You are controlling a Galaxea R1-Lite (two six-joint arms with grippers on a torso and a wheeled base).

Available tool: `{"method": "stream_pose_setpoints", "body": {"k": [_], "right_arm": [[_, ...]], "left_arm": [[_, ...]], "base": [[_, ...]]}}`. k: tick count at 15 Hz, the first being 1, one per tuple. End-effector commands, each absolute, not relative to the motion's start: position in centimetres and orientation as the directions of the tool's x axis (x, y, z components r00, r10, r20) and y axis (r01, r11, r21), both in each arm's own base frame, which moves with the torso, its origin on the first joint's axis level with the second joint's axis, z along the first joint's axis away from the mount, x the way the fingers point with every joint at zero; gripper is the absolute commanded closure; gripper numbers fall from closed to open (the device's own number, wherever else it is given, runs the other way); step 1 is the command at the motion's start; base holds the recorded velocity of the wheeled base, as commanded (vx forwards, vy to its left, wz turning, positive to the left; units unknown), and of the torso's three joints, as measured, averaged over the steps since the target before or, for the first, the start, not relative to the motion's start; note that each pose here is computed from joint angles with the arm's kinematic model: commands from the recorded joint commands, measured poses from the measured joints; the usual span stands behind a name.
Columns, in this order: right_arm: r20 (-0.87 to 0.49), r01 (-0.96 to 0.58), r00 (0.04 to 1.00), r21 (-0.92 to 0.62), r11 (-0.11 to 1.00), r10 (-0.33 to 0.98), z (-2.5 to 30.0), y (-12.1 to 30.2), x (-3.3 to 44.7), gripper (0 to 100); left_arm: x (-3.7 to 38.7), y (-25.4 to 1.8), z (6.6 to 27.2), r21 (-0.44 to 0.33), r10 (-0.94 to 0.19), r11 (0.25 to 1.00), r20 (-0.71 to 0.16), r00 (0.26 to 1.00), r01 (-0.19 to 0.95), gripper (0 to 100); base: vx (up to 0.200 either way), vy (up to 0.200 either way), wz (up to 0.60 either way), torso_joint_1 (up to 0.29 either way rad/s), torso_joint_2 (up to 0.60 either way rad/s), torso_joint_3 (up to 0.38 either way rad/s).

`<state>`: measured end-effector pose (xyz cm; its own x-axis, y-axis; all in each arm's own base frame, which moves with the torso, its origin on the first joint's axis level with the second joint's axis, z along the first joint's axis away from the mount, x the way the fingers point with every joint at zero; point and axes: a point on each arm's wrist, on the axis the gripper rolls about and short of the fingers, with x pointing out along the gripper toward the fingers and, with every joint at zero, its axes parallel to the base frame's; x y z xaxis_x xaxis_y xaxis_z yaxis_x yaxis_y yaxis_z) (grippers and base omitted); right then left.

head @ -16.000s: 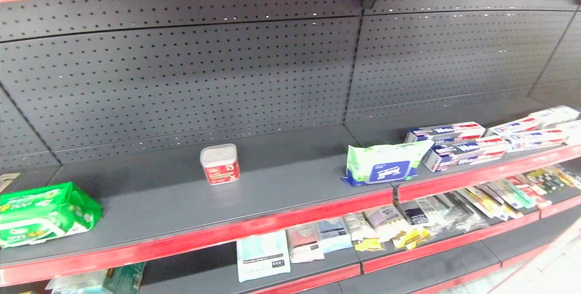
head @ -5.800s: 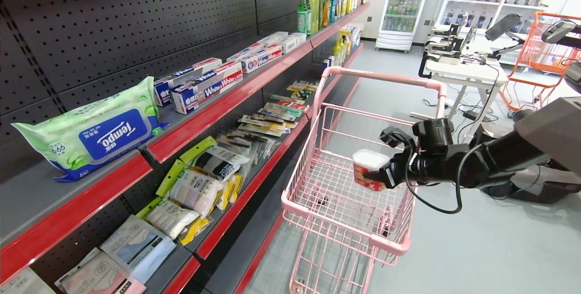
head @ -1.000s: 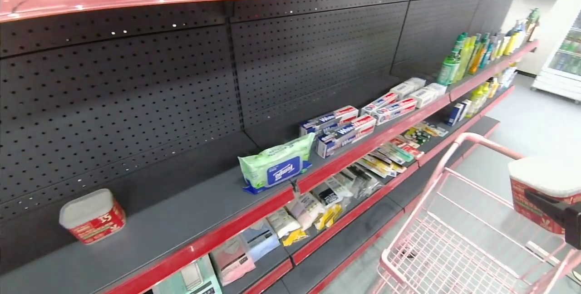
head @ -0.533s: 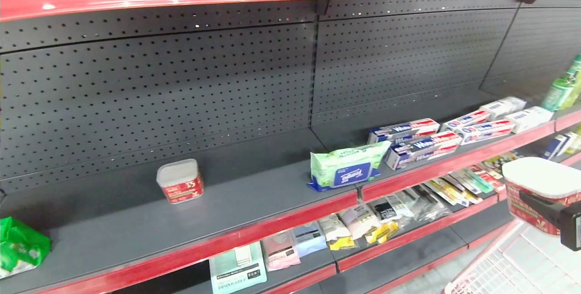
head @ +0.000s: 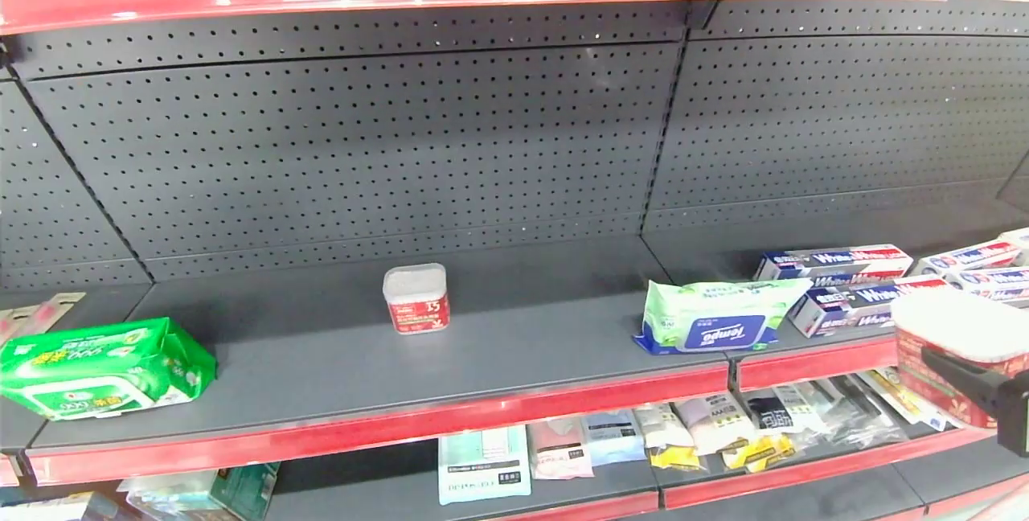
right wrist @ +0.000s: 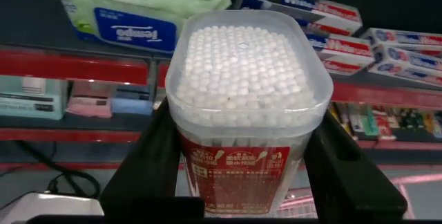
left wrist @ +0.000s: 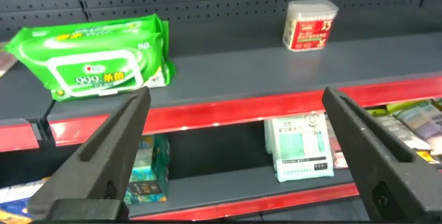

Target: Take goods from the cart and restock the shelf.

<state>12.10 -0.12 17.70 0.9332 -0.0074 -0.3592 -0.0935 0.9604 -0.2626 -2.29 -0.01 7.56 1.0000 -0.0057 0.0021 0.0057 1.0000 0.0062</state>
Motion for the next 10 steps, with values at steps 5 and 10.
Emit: {"method": "stream_pose_setpoints", "body": {"k": [5, 10], "right_arm": [[-0.312, -0.135, 0.945, -0.097, 0.986, 0.098, 17.2, 0.2, 10.0, 100], [-0.318, -0.126, 0.943, -0.053, 0.991, 0.103, 15.3, 0.2, 7.8, 100]], "left_arm": [[-2.2, 0.0, 7.6, 0.005, -0.008, 1.000, -0.009, 1.000, 0.008, 0], [-1.6, 0.0, 7.8, 0.016, -0.031, 0.999, -0.086, 0.996, 0.032, 0]], "base": [[0.000, 0.000, 0.00, 0.000, 0.00, 0.000], [0.000, 0.000, 0.00, 0.000, 0.00, 0.000]]}}
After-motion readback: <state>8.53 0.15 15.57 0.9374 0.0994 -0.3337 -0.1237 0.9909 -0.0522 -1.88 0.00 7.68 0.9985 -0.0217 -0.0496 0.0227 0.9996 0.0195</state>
